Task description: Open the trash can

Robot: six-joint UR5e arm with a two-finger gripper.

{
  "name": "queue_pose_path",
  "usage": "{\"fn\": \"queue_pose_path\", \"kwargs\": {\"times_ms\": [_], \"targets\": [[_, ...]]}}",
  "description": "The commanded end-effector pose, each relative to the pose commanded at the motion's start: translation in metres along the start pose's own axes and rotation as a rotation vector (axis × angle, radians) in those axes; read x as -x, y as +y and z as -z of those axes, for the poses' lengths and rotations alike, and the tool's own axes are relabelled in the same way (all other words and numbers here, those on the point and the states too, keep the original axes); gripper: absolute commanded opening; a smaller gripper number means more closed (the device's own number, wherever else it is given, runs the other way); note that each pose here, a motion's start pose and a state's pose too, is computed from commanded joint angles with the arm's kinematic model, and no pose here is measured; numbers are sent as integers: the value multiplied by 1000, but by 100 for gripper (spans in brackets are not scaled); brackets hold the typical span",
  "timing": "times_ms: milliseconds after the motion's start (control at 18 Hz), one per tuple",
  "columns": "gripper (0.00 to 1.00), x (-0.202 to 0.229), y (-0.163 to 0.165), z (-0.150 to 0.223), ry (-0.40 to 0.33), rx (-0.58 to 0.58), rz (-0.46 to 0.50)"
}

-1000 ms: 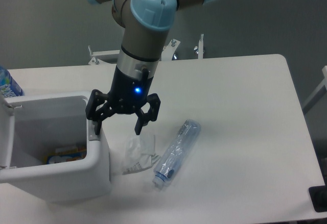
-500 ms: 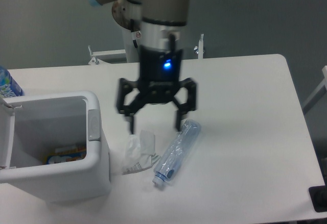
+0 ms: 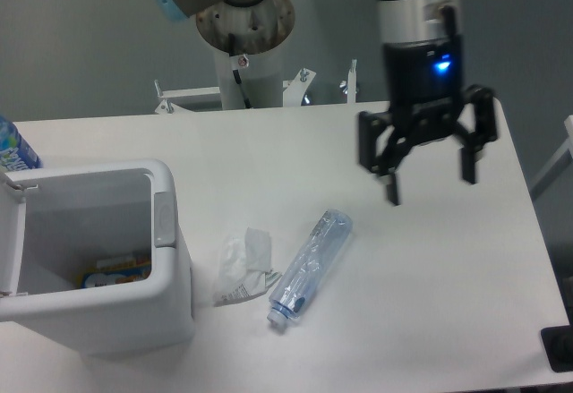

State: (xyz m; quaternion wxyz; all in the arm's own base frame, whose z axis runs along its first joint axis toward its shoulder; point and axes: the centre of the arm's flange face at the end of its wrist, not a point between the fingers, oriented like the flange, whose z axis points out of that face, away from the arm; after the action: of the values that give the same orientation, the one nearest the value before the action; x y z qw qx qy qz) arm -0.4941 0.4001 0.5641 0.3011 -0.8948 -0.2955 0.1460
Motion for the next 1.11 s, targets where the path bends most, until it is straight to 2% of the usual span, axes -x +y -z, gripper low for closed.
{"fn": "queue_pose_path", "kwargs": {"times_ms": [167, 333, 611, 722, 833, 1111], "targets": [[100, 30, 16, -5, -17, 31, -101], [100, 50, 34, -15, -39, 83, -253], [100, 62, 64, -29, -89, 220, -515], [100, 66, 73, -29, -84, 248, -609], [100, 72, 79, -28, -81, 258, -643], [100, 71, 79, -27, -80, 259, -643]]}}
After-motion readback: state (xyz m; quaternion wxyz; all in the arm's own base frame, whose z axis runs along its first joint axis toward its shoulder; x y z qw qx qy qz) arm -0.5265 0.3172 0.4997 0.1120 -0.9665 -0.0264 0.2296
